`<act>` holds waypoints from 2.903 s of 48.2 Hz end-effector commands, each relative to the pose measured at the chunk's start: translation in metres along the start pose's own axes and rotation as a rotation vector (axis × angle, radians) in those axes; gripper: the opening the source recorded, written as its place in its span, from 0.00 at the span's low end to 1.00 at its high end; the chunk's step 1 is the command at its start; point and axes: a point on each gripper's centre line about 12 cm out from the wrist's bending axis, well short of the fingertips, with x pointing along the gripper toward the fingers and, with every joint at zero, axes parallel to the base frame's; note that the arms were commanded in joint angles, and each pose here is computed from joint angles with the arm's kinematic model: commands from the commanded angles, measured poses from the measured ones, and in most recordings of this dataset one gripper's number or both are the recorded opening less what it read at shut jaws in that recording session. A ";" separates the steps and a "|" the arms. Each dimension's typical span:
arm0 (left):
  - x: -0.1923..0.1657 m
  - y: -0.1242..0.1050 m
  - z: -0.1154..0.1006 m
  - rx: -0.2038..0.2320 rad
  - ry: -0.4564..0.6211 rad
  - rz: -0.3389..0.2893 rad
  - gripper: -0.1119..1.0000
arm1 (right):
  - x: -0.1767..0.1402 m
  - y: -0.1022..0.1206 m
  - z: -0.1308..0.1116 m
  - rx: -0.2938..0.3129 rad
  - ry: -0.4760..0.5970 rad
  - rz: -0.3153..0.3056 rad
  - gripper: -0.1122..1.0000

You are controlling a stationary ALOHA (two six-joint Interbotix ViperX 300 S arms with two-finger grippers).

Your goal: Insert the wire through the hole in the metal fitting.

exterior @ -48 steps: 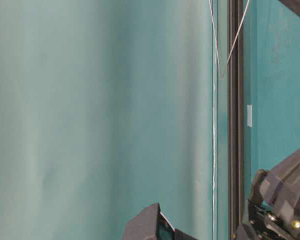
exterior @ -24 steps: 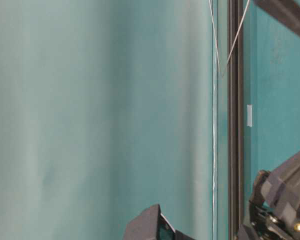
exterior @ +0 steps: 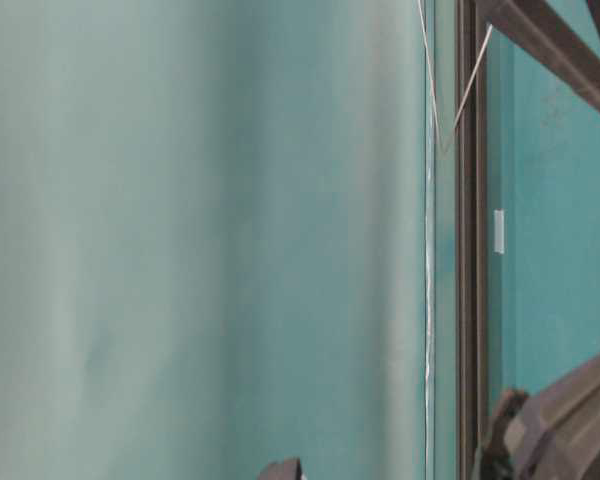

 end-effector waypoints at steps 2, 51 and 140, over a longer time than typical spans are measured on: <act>-0.010 -0.003 0.012 -0.004 -0.022 -0.006 0.01 | -0.003 0.004 0.012 0.015 -0.036 0.016 0.96; -0.083 -0.008 -0.006 -0.073 0.156 -0.015 0.01 | -0.004 0.004 0.010 0.010 -0.029 0.015 0.96; -0.089 0.018 0.017 -0.039 0.055 0.051 0.91 | -0.030 -0.022 0.023 -0.017 -0.131 -0.025 0.96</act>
